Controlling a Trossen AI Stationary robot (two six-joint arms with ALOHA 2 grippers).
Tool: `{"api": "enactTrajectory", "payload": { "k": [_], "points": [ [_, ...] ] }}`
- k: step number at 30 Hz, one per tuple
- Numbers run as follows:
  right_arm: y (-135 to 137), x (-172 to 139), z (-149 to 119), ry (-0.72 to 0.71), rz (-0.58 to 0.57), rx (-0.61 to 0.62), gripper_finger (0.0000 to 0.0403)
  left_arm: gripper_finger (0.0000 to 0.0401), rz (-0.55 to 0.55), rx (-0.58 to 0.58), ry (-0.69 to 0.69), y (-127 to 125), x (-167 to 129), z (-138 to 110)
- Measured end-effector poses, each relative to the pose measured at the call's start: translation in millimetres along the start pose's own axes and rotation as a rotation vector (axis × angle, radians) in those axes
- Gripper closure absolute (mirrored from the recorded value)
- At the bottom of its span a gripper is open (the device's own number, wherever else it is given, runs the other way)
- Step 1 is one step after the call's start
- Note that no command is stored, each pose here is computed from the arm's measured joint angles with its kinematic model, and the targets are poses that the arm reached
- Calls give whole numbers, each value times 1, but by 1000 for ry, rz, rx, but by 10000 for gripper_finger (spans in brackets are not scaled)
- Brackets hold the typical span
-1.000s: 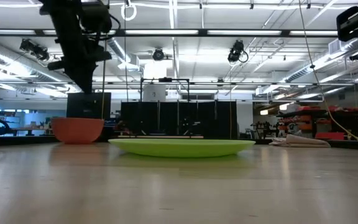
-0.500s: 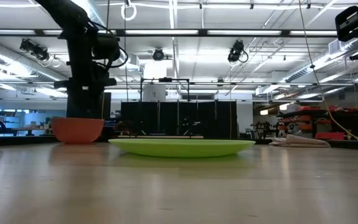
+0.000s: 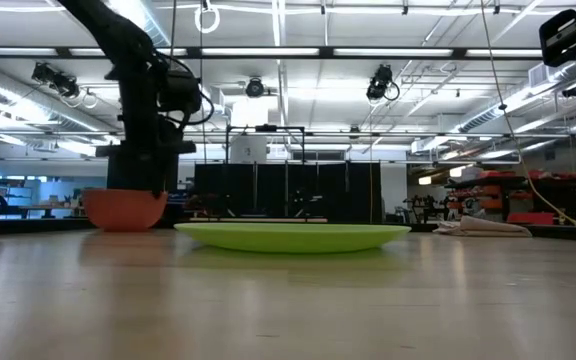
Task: Pick and place plate/cup/fork/spoon on tray
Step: Put the orange bowl on the green plate
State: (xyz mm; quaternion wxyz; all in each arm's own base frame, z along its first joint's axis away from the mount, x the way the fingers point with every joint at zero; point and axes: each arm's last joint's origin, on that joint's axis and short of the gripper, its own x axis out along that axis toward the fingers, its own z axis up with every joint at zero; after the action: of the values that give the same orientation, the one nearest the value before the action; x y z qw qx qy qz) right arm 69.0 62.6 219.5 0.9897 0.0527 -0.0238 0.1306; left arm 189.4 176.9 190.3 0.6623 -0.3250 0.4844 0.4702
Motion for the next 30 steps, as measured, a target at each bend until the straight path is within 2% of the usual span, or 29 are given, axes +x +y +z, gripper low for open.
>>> {"api": "enactTrajectory", "payload": {
  "k": [8,11,16,24,30],
  "points": [
    [0,0,0,0,-4,0,399,255,16,104,28,-6,22,4],
    [0,0,-1,4,-10,-3,399,290,26,121,52,-7,28,3],
    [0,0,-1,5,-12,-4,399,383,38,128,49,-7,29,3],
    [0,0,-1,5,-12,21,399,391,22,153,63,-15,18,3],
    [0,0,-1,4,-12,22,399,392,-3,246,31,-45,-16,10]
  ]
}}
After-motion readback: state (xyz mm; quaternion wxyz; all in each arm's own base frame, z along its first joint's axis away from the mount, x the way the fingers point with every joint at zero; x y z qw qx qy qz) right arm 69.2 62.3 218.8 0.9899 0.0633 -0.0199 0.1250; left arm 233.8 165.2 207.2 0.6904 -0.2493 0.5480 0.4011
